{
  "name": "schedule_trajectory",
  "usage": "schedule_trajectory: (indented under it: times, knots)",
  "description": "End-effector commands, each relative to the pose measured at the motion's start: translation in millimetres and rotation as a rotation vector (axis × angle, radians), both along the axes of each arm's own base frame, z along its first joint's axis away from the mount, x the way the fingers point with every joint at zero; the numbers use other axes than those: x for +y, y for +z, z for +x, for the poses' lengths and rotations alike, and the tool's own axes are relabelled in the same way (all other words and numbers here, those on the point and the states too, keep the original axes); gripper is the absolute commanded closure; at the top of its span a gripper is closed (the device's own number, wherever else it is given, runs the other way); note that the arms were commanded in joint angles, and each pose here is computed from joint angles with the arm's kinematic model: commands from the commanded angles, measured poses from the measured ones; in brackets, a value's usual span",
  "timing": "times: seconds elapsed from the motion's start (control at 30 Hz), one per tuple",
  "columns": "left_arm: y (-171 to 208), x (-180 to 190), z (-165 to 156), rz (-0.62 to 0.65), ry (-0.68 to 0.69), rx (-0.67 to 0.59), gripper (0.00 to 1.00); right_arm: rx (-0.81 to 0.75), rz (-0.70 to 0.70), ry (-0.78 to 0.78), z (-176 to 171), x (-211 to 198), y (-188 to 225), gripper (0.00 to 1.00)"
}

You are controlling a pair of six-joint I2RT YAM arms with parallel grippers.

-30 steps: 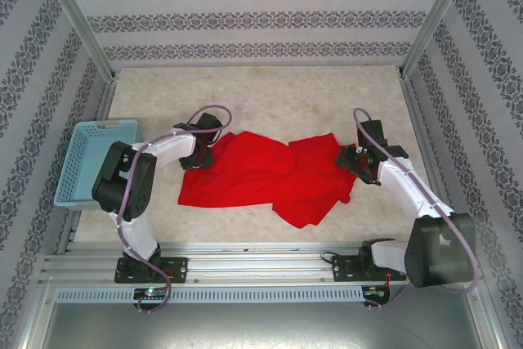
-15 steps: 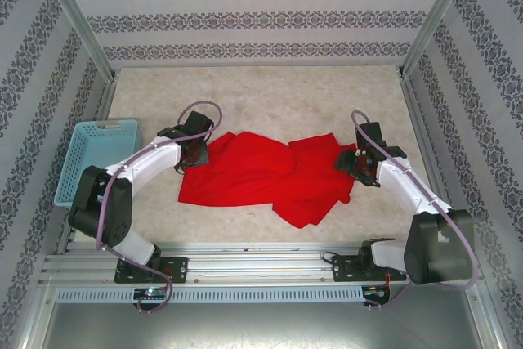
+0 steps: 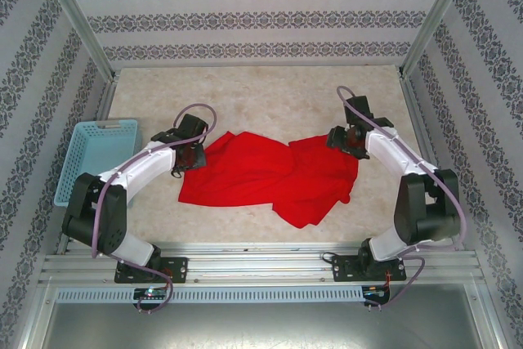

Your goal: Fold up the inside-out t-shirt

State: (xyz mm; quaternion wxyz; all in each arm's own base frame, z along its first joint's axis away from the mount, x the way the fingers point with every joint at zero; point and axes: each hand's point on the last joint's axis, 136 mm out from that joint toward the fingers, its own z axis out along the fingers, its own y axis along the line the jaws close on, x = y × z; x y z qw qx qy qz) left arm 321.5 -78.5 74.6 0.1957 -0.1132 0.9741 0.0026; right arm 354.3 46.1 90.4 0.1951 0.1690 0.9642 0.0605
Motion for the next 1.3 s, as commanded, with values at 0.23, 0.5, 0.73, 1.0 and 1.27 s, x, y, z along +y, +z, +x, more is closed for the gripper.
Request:
schedule_trajectory:
  times: [0.23, 0.5, 0.73, 1.0, 1.27]
  knots:
    - [3.4, -12.1, 6.4, -0.061, -0.062, -0.026, 0.85, 0.035, -0.046, 0.017, 4.7, 0.6, -10.1, 0.36]
    - [-0.5, 12.2, 5.3, 0.057, 0.014, -0.003, 0.74, 0.029, -0.05, 0.021, 6.8, 0.2, -5.8, 0.36]
    - [-11.6, 15.7, 14.6, 0.046, 0.011, 0.025, 0.66, 0.023, -0.046, 0.027, 5.5, 2.8, -2.4, 0.35]
    - [-23.8, 9.4, 19.4, 0.028, 0.002, 0.057, 0.72, 0.024, -0.05, 0.024, -1.0, 1.0, -3.1, 0.35]
    - [-13.4, 13.3, 18.8, 0.04, 0.012, 0.024, 0.85, 0.016, -0.043, 0.049, 6.1, 6.5, -2.3, 0.35]
